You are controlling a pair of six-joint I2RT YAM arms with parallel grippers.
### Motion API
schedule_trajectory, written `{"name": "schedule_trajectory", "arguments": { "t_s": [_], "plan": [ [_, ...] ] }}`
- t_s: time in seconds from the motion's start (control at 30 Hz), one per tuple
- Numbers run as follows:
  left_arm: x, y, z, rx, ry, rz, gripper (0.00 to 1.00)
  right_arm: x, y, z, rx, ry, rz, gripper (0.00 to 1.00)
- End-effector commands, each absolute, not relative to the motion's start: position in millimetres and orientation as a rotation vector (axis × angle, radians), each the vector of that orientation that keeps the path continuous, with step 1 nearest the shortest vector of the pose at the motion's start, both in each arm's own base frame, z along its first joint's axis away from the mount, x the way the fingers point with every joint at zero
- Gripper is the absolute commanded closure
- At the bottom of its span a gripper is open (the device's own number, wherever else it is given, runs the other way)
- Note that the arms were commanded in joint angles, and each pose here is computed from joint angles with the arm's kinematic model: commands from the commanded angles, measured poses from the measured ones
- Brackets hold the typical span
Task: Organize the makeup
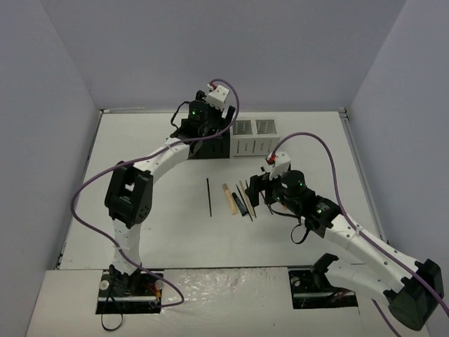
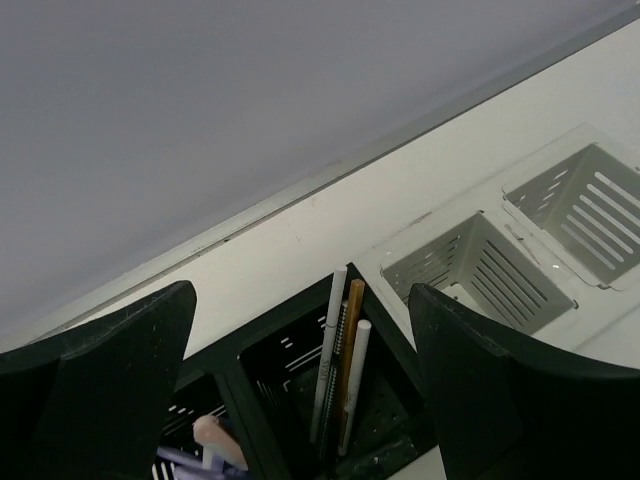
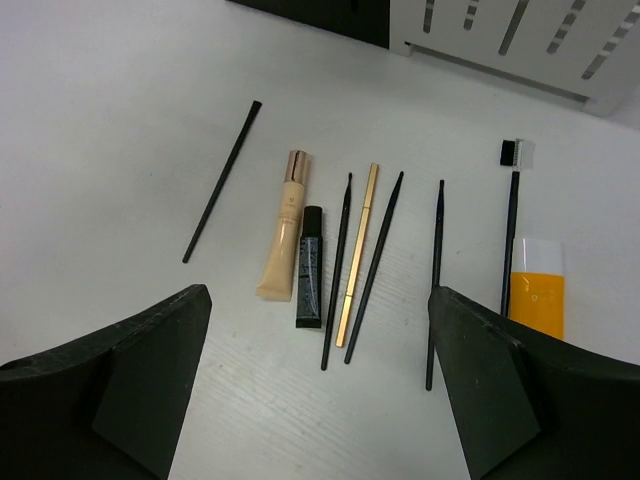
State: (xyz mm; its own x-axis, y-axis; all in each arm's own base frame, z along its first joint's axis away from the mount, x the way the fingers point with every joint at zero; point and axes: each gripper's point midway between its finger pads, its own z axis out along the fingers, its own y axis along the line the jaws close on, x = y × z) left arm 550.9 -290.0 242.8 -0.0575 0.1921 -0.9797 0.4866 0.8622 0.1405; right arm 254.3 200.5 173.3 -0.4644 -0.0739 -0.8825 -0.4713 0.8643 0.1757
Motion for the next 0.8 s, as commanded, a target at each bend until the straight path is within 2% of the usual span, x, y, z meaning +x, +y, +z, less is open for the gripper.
{"name": "schedule_trajectory", "arguments": {
  "t_s": [0.0, 0.07, 0.13, 0.17, 0.23, 0.3, 0.57, 0.77],
  "plan": [
    [511, -251, 373, 0.373, 1.479, -0.265, 0.06, 267, 209, 175, -0.358, 2.071, 0.487, 0.24],
    [485, -223, 402, 0.260, 1.500, -0.247, 0.03, 269, 212, 162, -0.355, 2.125, 0.475, 0.32],
    [466, -206, 388, 0.229, 1.604, -0.222, 0.03, 270, 214, 143, -0.357, 2.185, 0.455, 0.42],
    [451, -192, 401, 0.194, 1.602, -0.207, 0.03, 271, 215, 132, -0.349, 2.222, 0.444, 0.45],
    [427, -173, 373, 0.171, 1.733, -0.172, 0.03, 272, 216, 118, -0.344, 2.265, 0.424, 0.59],
    [400, -154, 359, 0.143, 1.817, -0.153, 0.03, 274, 217, 101, -0.343, 2.315, 0.393, 0.67],
    [297, -113, 270, 0.116, 2.035, -0.179, 0.03, 284, 222, 66, -0.349, 2.397, 0.327, 0.75],
    [252, -77, 251, 0.062, 2.006, -0.128, 0.03, 292, 228, 56, -0.346, 2.414, 0.281, 0.80]
  ]
}}
